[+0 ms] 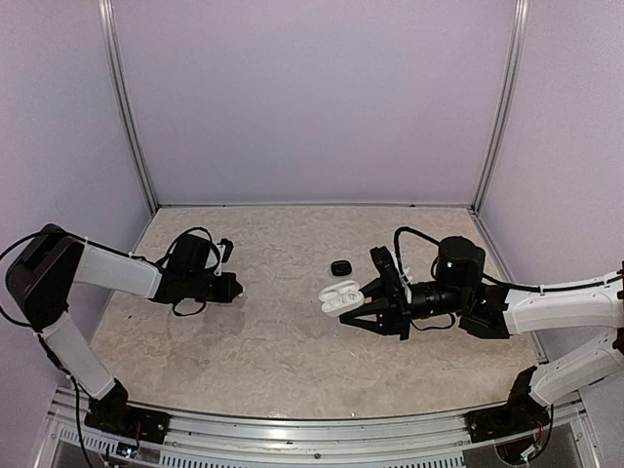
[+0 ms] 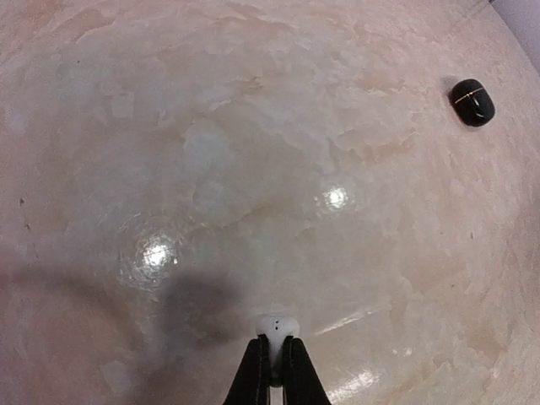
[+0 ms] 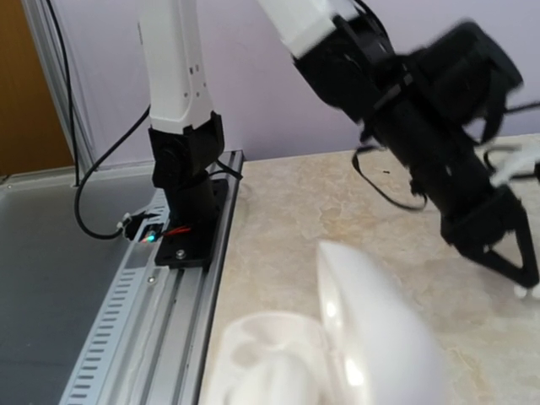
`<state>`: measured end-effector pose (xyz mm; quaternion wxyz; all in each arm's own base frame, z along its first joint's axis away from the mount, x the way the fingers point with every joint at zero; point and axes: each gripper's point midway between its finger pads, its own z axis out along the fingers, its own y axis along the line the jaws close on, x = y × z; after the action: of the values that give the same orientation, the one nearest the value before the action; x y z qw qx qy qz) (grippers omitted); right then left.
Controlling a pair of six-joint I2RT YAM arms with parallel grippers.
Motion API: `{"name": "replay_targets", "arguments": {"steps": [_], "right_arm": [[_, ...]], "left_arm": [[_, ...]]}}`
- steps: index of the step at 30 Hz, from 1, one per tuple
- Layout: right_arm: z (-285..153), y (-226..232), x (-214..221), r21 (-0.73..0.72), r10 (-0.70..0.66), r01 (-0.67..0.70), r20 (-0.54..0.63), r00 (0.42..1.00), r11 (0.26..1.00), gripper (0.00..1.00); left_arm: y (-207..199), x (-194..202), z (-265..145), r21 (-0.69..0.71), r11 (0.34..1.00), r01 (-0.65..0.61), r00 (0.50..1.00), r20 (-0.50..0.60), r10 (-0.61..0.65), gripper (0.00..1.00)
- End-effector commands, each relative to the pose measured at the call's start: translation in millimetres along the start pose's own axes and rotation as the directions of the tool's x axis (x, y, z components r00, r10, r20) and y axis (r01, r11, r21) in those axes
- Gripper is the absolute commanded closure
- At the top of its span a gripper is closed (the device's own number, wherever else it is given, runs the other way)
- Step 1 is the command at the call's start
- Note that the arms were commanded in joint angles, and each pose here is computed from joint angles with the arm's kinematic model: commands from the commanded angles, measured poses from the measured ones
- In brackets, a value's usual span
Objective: Insert the wireless bluetooth earbuds into the charging case
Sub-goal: Pick up the left earbud from the center of the board, then insert the left earbud into the left side groove of the charging case.
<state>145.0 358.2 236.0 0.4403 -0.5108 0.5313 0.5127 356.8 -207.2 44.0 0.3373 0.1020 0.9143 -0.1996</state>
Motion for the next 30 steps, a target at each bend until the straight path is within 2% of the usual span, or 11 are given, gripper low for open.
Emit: {"name": "replay_targets", "arguments": {"steps": [1,8,11,15,17,22,30], "right_arm": [[-4,-1,-10,0.010,-0.045,0.045,0.013,0.999,0.999,1.00],[-8,16,-15,-0.062,-0.099,0.102,0.043,0.994,0.993,1.00],[-11,21,-18,-0.075,-0.119,0.123,0.058,0.991,0.990,1.00],[-12,24,-20,-0.083,-0.132,0.137,0.064,0.989,0.987,1.00],[-10,24,-20,-0.086,-0.141,0.146,0.059,0.988,0.986,1.00],[-3,25,-21,-0.105,-0.150,0.154,0.045,0.988,0.982,1.00],[5,21,-22,-0.087,-0.136,0.138,0.027,0.990,0.987,1.00]], "left_arm": [[-55,-41,-44,0.086,0.984,-0.157,0.978,0.149,0.143,1.00],[-138,-64,-129,0.217,0.891,-0.398,0.885,0.345,0.312,1.00],[-175,-60,-168,0.276,0.815,-0.509,0.823,0.434,0.367,1.00],[-222,-45,-214,0.335,0.681,-0.651,0.727,0.535,0.431,1.00],[-241,-36,-230,0.352,0.629,-0.693,0.696,0.555,0.456,1.00],[-284,-19,-251,0.377,0.521,-0.766,0.632,0.589,0.504,1.00],[-322,-2,-239,0.386,0.434,-0.814,0.580,0.582,0.570,1.00]]}}
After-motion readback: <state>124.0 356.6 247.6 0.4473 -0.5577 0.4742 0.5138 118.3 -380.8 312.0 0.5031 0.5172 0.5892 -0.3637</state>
